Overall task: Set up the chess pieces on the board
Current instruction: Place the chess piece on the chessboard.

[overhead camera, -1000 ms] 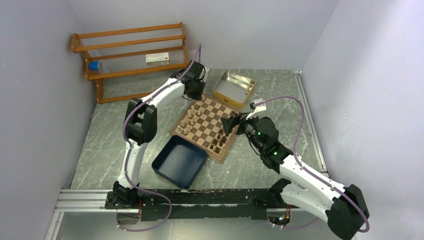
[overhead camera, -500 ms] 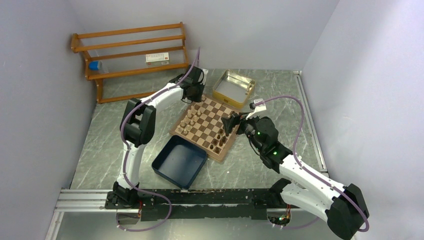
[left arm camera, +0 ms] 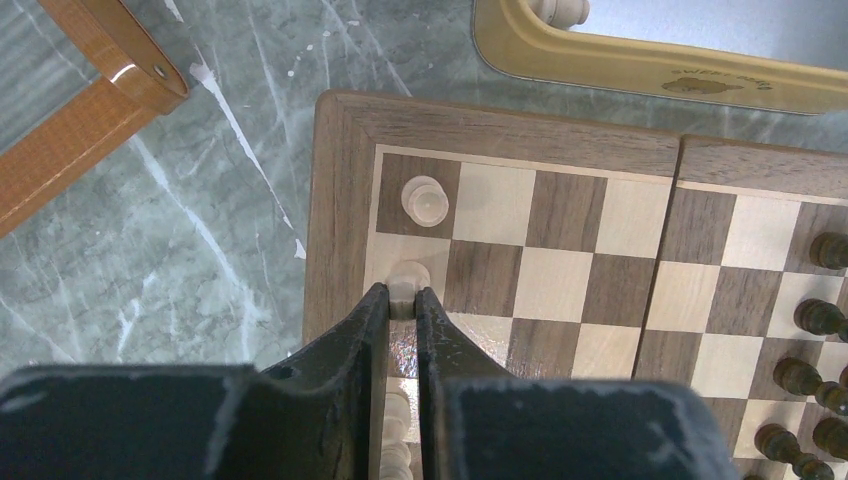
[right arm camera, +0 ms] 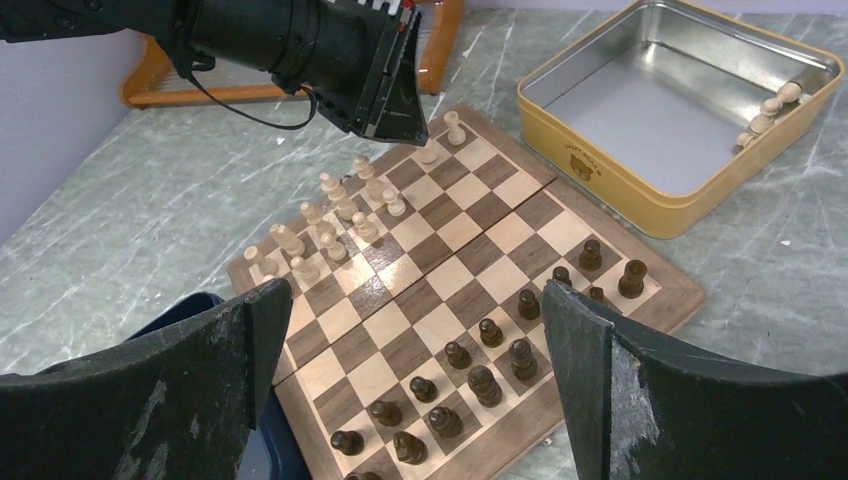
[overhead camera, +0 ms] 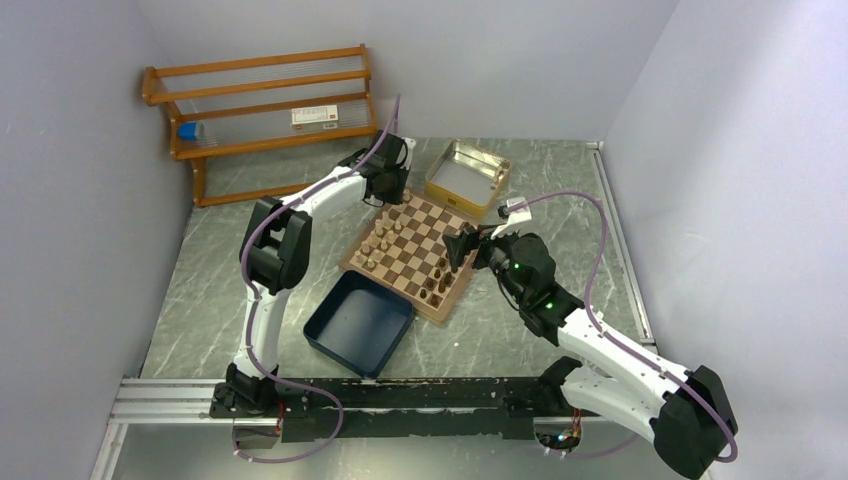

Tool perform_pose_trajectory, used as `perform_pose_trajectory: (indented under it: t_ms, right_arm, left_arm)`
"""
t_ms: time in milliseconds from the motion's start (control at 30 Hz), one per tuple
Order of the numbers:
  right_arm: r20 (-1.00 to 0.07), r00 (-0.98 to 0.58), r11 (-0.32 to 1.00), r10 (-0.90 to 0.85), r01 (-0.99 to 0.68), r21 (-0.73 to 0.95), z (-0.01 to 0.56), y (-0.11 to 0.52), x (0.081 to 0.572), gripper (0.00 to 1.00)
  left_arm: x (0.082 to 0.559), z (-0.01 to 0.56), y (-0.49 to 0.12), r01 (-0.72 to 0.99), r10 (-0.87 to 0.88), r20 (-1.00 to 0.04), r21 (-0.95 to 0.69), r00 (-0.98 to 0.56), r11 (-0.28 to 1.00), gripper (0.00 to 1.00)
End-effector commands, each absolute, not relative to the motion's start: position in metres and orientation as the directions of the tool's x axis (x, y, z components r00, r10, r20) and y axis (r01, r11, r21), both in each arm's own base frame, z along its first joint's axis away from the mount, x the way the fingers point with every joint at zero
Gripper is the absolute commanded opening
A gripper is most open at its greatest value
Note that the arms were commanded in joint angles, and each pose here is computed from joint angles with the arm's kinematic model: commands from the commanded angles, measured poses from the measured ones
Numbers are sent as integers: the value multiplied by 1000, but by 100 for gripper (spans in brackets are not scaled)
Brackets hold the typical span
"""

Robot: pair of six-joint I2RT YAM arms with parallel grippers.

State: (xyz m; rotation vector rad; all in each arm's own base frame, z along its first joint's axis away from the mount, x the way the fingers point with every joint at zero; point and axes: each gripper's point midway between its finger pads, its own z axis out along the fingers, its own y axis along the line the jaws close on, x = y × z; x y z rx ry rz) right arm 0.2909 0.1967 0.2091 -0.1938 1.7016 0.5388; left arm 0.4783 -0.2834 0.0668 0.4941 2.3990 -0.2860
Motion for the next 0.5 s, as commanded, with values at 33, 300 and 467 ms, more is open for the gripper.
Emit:
perform_pose_trajectory:
  t_ms: [33, 300, 467]
  right_arm:
    - [-968, -181, 886, 175, -401, 235, 210, 192, 295, 100]
    - [-968, -182, 885, 173, -402, 234, 209, 192, 295, 100]
    - [-968, -182, 884, 175, -403, 236, 208, 193, 295, 100]
  left_arm:
    - [481, 77, -280, 419, 273, -664, -67, -696, 906, 19]
    - [480, 80, -283, 428, 272, -670, -76, -690, 900, 34]
    - [480, 85, -284, 430, 266, -678, -81, -685, 899, 36]
